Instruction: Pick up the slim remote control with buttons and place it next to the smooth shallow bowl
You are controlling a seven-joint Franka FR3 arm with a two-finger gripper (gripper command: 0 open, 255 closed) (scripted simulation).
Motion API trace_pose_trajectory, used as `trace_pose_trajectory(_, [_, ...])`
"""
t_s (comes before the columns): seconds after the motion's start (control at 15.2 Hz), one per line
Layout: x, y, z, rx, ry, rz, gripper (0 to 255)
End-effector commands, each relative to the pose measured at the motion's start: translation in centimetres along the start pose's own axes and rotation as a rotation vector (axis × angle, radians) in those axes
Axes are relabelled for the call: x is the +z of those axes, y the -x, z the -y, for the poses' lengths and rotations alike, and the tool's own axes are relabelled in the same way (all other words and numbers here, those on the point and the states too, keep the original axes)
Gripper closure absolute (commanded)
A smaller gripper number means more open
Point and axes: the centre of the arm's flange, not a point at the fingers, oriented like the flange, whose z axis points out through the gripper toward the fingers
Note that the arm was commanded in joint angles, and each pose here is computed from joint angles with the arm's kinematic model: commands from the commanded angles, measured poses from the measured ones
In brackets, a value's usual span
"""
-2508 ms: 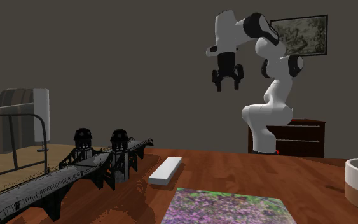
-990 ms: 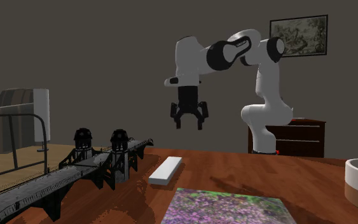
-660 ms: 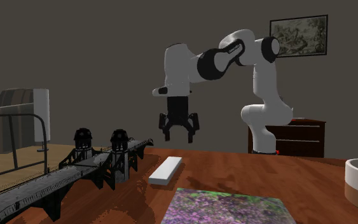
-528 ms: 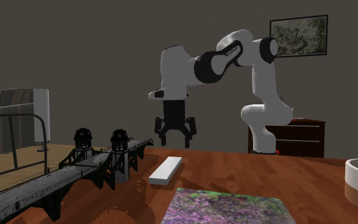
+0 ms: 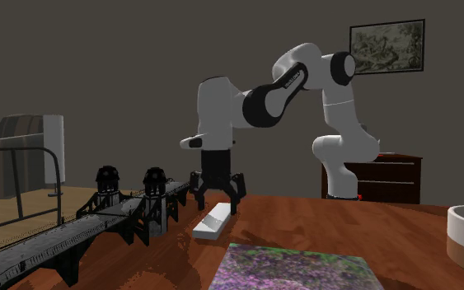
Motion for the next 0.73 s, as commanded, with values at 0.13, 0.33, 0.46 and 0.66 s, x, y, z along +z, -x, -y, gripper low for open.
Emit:
trace_pose_trajectory(0.13, [1.8,-0.09,0.07,0.0,0.0,0.0,0])
trace_pose_trajectory(0.33, [1.81,-0.1,0.06,0.0,0.0,0.0,0])
trace_pose_trajectory(0.46, [1.81,-0.1,0.06,0.0,0.0,0.0,0])
trace_pose_trajectory(0.66, [1.81,-0.1,0.06,0.0,0.0,0.0,255])
